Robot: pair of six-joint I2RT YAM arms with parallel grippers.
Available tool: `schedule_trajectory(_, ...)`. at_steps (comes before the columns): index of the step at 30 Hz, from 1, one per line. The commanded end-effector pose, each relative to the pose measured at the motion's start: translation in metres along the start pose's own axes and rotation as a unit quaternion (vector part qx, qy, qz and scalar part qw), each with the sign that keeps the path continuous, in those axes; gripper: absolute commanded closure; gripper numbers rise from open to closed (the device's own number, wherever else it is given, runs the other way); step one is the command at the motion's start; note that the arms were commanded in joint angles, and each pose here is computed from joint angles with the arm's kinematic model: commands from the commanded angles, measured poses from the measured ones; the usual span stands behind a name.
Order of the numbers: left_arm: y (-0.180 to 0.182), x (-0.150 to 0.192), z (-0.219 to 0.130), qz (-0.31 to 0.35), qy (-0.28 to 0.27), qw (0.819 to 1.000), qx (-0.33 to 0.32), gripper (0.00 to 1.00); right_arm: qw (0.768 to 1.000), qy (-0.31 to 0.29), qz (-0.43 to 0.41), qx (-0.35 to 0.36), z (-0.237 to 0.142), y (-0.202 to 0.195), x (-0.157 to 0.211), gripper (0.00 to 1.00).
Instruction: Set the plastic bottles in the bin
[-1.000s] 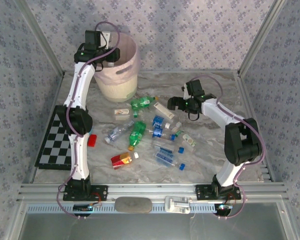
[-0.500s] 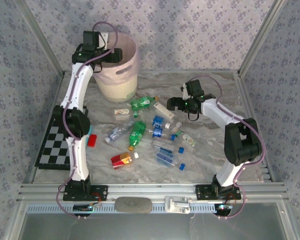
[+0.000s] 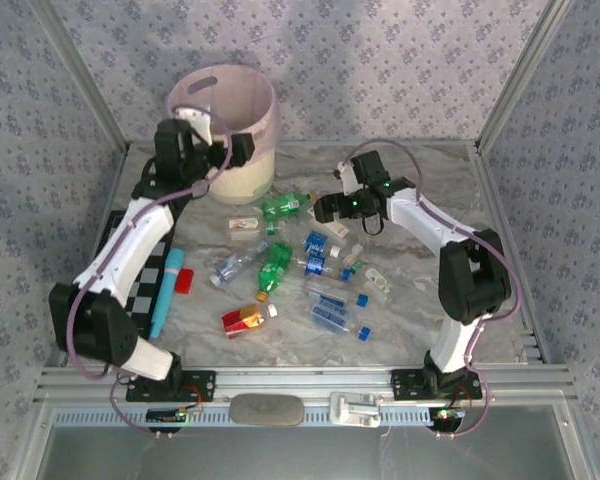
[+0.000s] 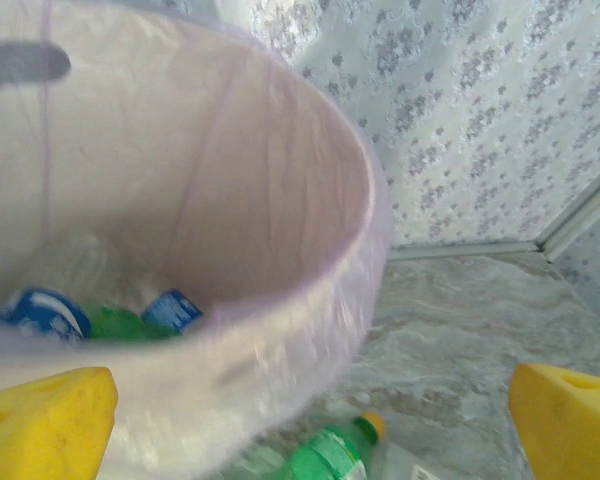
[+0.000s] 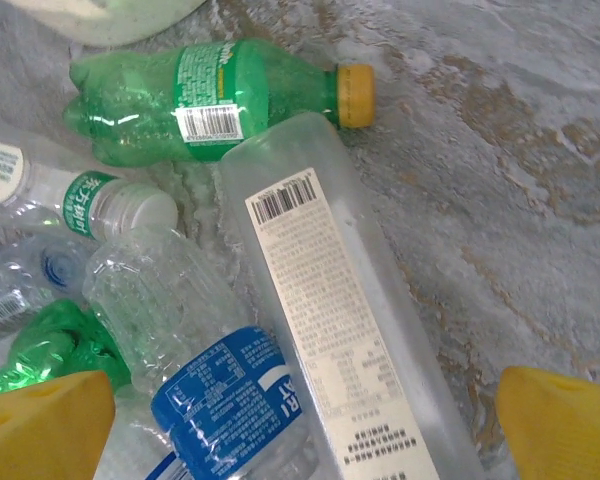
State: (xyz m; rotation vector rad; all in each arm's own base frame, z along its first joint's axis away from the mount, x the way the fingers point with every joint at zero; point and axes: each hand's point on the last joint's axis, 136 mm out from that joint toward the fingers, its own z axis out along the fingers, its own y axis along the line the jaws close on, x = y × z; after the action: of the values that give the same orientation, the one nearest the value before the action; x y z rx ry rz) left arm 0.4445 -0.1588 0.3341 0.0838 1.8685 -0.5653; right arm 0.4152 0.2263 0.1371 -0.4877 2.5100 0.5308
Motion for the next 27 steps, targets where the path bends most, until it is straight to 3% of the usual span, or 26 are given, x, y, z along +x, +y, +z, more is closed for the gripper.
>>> schedule_trajectory(1, -0.014, -0.003, -0.016, -0.053, -0.063, 0.996, 0.027, 0.0, 0.997, 0.047, -0.052, 0.016, 0.01, -0.005, 0.009, 0.02)
schedule_trajectory(4, -0.015, 0.029, -0.021, -0.087, -0.05, 0.995, 0.027, 0.0, 0.995, 0.065, -0.077, 0.016, 0.017, -0.004, 0.007, 0.04)
schedule_trajectory(10, -0.016, 0.108, -0.013, -0.115, 0.044, 0.992, 0.014, 0.0, 0.99, 0.09, -0.104, 0.021, 0.03, -0.007, 0.004, 0.06)
schedule_trajectory(13, -0.017, 0.134, -0.009, -0.13, 0.063, 0.989, 0.012, 0.0, 0.989, 0.097, -0.106, 0.02, 0.037, -0.008, 0.002, 0.06)
schedule_trajectory(18, -0.019, 0.158, 0.005, -0.159, 0.084, 0.984, 0.01, 0.0, 0.987, 0.112, -0.113, 0.024, 0.052, -0.01, 0.0, 0.07)
schedule_trajectory(27, -0.021, 0.163, 0.017, -0.157, 0.093, 0.983, 0.01, 0.0, 0.987, 0.119, -0.107, 0.014, 0.081, -0.011, -0.006, 0.1)
